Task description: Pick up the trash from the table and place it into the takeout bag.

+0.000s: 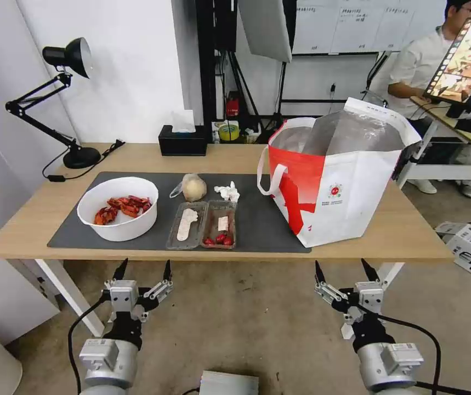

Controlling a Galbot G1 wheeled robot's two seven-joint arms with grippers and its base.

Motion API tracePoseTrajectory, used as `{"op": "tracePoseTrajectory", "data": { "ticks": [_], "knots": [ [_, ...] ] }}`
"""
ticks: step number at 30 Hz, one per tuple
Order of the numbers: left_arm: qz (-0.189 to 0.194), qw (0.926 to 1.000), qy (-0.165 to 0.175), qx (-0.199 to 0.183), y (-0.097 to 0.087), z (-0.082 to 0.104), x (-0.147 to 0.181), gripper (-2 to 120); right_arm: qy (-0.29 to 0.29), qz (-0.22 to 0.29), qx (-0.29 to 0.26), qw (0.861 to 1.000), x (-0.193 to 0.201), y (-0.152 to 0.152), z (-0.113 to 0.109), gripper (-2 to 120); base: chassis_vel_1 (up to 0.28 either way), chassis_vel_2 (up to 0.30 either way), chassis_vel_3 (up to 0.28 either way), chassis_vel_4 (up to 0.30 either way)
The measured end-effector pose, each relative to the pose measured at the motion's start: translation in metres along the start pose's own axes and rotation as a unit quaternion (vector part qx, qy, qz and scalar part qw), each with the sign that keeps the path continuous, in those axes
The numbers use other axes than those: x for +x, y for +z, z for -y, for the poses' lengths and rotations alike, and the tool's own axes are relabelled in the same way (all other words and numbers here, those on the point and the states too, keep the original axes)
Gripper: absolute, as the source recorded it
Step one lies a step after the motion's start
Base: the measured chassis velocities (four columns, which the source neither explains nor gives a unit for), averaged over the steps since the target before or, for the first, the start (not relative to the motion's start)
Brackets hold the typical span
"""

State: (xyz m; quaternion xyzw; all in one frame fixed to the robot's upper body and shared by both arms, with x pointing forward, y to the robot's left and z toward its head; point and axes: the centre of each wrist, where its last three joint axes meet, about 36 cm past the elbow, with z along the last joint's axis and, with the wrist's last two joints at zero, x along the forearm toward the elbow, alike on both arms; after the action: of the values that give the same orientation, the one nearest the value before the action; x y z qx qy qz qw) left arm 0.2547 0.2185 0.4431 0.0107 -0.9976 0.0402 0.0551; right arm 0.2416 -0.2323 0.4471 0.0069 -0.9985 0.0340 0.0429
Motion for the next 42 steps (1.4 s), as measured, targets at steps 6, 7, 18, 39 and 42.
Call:
{"op": "tracePoseTrajectory", "data": {
  "ticks": [6,7,18,39,42],
  "knots": [
    [-0.014,0.9992,-0.008,0.037,0.005,0.0,-0.014,100,0.008,-0.041,-0.003,0.999,-0.015,-0.021,0.013,100,0.0,0.0,0.0,0.0],
    [-0.014,0.9992,-0.008,0.037,0.005,0.0,-0.014,100,0.008,-0.041,-0.003,0.999,-0.015,-0.021,0.013,100,0.0,0.0,0.0,0.0],
    [0.02,0.9995,0.005,0.025,0.018,-0.007,-0.009,100,0.013,-0.073,-0.006,0.997,-0.025,-0.038,0.023,100,0.0,0.0,0.0,0.0],
    [-0.094,0.9289,0.077,0.35,-0.016,0.047,-0.028,100,-0.05,-0.004,-0.065,0.997,-0.04,-0.007,0.009,100,0.0,0.0,0.0,0.0],
    [-0.105,0.9128,0.081,0.386,-0.018,0.047,-0.036,100,-0.056,-0.004,-0.063,0.996,-0.042,-0.006,0.007,100,0.0,0.0,0.0,0.0]
  ]
}}
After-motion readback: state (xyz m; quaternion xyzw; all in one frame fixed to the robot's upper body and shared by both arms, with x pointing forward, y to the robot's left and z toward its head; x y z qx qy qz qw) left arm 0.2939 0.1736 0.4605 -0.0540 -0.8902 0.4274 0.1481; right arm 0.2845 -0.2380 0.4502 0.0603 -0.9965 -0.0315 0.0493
